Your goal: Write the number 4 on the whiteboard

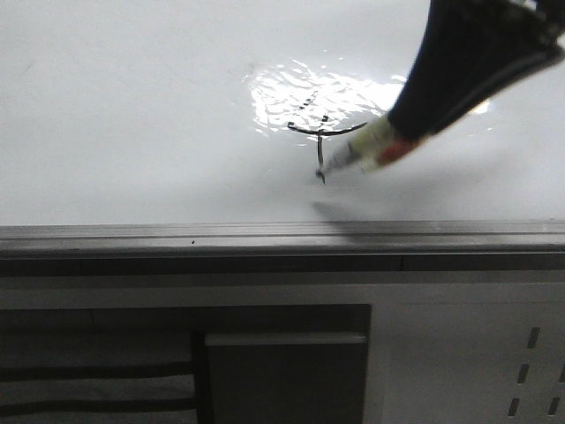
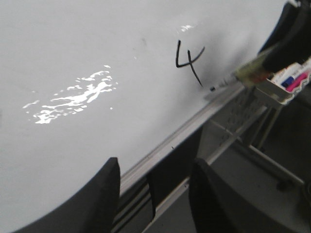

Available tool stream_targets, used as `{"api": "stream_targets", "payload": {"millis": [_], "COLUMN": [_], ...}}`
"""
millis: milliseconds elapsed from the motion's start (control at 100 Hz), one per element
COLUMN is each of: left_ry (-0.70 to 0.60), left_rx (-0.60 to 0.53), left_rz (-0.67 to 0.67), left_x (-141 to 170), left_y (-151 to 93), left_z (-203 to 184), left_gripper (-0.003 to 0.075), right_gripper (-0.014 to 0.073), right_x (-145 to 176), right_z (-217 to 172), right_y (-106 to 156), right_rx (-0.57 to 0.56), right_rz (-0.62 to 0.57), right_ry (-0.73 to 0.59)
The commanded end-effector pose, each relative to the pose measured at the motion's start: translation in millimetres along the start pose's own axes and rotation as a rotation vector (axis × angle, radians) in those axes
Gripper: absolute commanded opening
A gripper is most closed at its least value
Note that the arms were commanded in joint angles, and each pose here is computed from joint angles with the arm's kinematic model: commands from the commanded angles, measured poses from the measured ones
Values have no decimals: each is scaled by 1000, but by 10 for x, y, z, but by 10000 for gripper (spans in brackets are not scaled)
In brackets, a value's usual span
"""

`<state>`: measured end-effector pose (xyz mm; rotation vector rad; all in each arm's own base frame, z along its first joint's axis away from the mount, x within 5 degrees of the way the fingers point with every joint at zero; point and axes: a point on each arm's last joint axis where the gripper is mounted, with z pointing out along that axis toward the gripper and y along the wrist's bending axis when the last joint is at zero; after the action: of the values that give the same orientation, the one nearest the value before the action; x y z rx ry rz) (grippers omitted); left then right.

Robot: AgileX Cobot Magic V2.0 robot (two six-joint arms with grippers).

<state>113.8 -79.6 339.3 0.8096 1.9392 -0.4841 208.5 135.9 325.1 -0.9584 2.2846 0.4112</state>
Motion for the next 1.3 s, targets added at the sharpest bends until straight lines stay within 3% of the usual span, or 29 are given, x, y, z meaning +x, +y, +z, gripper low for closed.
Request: {"api": "stream_targets", "payload": {"millis": [0, 160, 300, 680, 1060, 1290], "left_ry": [8, 69, 72, 17, 22, 21], "left_rx": [55, 256, 335, 366, 405, 406], "left_rz": [59, 316, 391, 569, 669, 667], "left_x": [-152, -264, -414, -838, -927, -927], "left_y": [-10, -83, -158, -461, -650, -651], "left_z": [9, 231, 529, 1195, 1329, 1328], "left_gripper": [312, 313, 313, 313, 311, 126], "right_gripper": [-46, -46, -46, -46, -46, -46], "right_x": [-143, -80, -62, -56, -57, -59], "right_z": [-430, -684, -739, -738, -703, -703], "right_y": [174, 383, 407, 408, 403, 407], "right_rx": [30, 31, 44, 41, 34, 30], "right_rz": [-185, -589, -700, -708, -704, -700], "right_ry": [-206, -258, -268, -263, -251, -255]}}
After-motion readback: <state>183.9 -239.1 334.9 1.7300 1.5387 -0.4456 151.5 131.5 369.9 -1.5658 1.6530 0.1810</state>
